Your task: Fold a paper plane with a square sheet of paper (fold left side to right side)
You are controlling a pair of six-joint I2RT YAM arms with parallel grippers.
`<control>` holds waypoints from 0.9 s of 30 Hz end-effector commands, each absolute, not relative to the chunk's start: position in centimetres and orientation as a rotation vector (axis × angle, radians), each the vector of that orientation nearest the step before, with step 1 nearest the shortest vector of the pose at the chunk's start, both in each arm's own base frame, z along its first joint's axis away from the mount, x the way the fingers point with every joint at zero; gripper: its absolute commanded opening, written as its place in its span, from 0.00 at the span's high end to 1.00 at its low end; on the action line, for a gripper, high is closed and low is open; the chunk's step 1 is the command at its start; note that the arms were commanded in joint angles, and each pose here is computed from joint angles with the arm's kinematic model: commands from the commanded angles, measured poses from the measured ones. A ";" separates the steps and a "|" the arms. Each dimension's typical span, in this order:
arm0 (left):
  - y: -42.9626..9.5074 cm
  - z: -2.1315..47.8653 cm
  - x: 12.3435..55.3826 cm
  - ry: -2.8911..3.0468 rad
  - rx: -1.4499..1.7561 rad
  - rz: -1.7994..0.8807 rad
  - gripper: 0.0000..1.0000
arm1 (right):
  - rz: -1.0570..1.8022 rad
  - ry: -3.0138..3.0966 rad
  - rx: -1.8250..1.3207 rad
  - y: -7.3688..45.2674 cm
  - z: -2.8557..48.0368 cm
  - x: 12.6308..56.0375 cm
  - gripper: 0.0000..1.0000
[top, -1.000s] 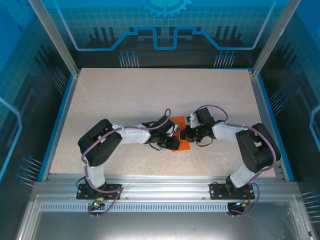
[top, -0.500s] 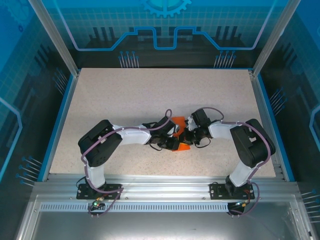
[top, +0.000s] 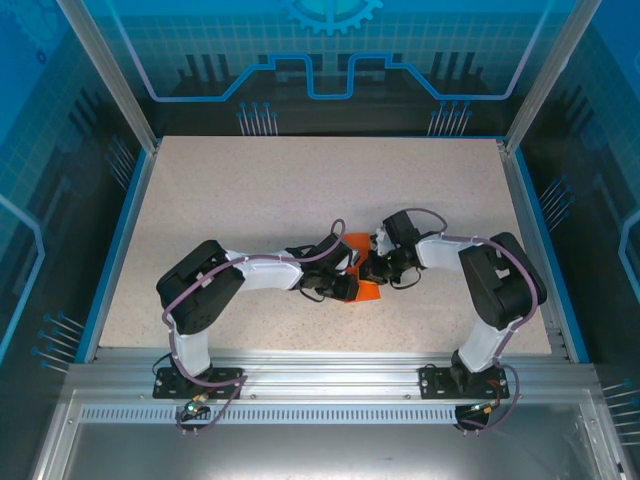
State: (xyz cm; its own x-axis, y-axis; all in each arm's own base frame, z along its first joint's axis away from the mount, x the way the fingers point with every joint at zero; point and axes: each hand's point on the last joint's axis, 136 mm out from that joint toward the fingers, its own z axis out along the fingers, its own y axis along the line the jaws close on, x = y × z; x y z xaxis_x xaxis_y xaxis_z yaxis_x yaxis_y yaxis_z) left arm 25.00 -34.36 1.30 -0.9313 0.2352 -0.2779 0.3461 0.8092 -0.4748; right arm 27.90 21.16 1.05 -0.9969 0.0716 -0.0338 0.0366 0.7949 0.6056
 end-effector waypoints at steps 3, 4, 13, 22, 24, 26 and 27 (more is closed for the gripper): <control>-29.9 -3.2 21.1 2.999 0.486 -0.549 0.78 | 0.815 2.913 0.163 17.6 -0.1 30.2 0.95; -29.9 -3.2 21.1 2.999 0.484 -0.549 0.79 | 0.814 2.910 0.173 17.3 -0.2 30.4 0.94; -30.0 -2.8 21.2 2.983 0.486 -0.563 0.78 | 0.796 2.907 0.191 16.1 -0.2 32.0 0.95; -30.8 -1.2 21.8 2.931 0.491 -0.617 0.76 | 0.812 2.923 0.201 16.1 -0.6 32.3 0.94; -31.7 0.3 22.5 2.892 0.505 -0.656 0.75 | 0.818 2.933 0.202 16.2 -0.8 31.9 0.94; -32.7 2.0 23.2 2.847 0.520 -0.712 0.75 | 0.824 2.941 0.208 16.2 -1.1 31.5 0.95; -33.3 2.9 23.6 2.821 0.527 -0.748 0.75 | 0.826 2.942 0.208 16.2 -1.1 31.4 0.95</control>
